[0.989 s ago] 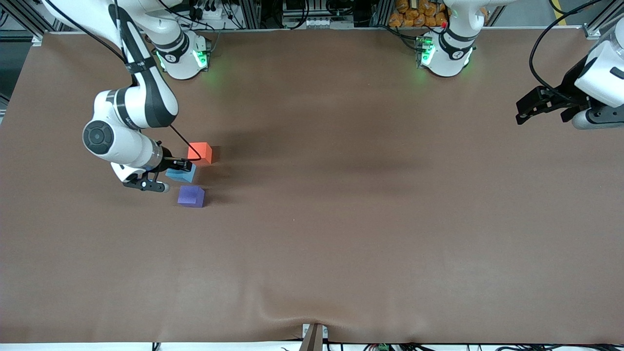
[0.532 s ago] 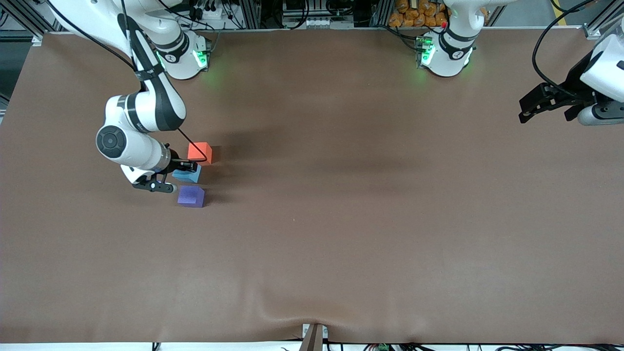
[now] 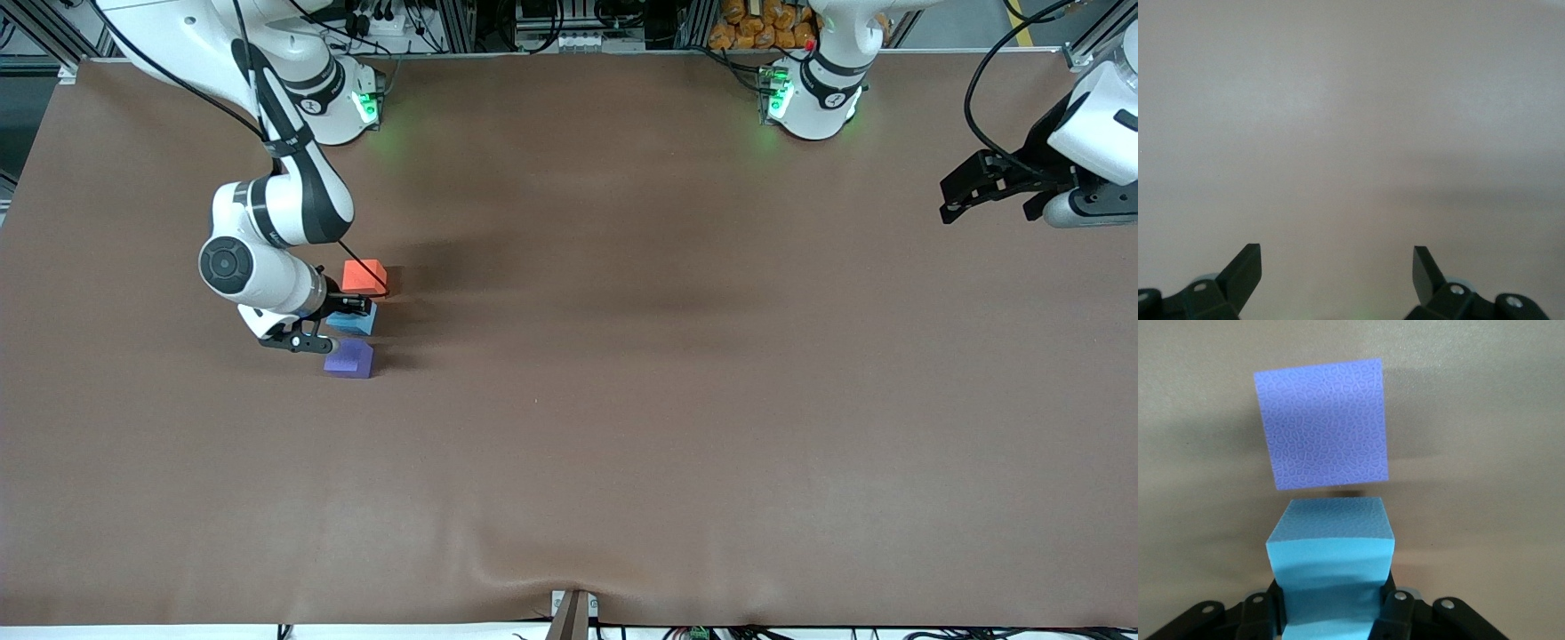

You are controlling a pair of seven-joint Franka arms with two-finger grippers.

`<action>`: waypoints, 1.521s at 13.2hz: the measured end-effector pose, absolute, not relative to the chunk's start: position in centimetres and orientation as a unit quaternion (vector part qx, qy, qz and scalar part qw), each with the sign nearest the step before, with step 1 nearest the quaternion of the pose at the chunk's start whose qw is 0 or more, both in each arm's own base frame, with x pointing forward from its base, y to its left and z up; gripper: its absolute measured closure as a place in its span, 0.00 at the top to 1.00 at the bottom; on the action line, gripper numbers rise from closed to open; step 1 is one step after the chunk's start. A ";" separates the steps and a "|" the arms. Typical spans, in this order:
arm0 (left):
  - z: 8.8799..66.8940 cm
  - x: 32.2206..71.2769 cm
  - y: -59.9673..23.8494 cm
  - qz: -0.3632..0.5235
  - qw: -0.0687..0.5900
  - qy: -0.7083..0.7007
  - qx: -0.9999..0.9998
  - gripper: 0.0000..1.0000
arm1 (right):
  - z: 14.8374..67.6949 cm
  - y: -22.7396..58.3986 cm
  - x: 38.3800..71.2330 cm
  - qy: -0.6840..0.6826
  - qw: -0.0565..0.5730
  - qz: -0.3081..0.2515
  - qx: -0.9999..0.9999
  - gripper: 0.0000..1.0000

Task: Place blue block between orange and purple blocks
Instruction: 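Lower the blue cube between the orange and purple cubes, then open the right gripper and lift it off the blue cube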

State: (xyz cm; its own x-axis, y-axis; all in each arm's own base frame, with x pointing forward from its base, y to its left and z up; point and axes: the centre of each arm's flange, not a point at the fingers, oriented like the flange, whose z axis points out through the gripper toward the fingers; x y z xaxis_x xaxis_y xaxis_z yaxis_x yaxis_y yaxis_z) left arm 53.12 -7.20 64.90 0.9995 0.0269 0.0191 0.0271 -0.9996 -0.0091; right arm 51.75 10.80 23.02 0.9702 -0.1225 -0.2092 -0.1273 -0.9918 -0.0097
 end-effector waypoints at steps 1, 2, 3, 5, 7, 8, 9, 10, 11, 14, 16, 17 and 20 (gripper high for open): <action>64.9 53.1 -7.2 -0.010 0.005 -0.013 -1.000 1.00 | 22.8 10.8 51.7 0.062 0.011 0.105 -0.992 0.53; 64.9 53.1 -7.2 -0.010 0.005 -0.013 -1.000 1.00 | 22.7 10.8 51.7 0.062 0.010 0.105 -0.992 0.53; 64.9 53.1 -7.2 -0.010 0.005 -0.013 -1.000 1.00 | 22.6 10.8 51.8 0.062 0.010 0.104 -0.993 0.53; 64.9 53.1 -7.2 -0.010 0.005 -0.014 -1.000 1.00 | 22.3 10.7 51.8 0.061 0.010 0.102 -0.993 0.53; 65.0 53.0 -7.1 -0.010 0.005 -0.014 -1.000 1.00 | 21.9 10.7 51.8 0.061 0.009 0.102 -0.993 0.53; 65.1 53.0 -7.1 -0.010 0.005 -0.014 -1.000 1.00 | 21.6 10.7 51.8 0.061 0.009 0.102 -0.993 0.53; 65.1 53.0 -7.1 -0.010 0.005 -0.014 -1.000 1.00 | 21.3 10.7 51.8 0.061 0.008 0.101 -0.993 0.53; 65.1 53.0 -7.1 -0.010 0.005 -0.014 -1.000 1.00 | 21.0 10.7 51.8 0.061 0.008 0.101 -0.993 0.53; 65.1 53.0 -7.1 -0.010 0.005 -0.014 -1.000 1.00 | 20.7 10.7 51.8 0.061 0.008 0.100 -0.993 0.53; 65.1 53.0 -7.1 -0.009 0.005 -0.014 -1.000 1.00 | 20.2 11.0 51.7 0.057 0.006 0.100 -0.993 0.53; 65.1 52.9 -7.1 -0.009 0.005 -0.014 -1.000 1.00 | 20.2 11.0 51.7 0.057 0.006 0.101 -0.993 0.59; 65.1 52.9 -7.1 -0.009 0.005 -0.014 -1.000 1.00 | 20.1 11.0 51.7 0.057 0.006 0.102 -0.993 0.68; 65.1 52.9 -7.2 -0.009 0.005 -0.014 -1.000 1.00 | 19.9 11.0 51.6 0.057 0.005 0.106 -0.993 0.97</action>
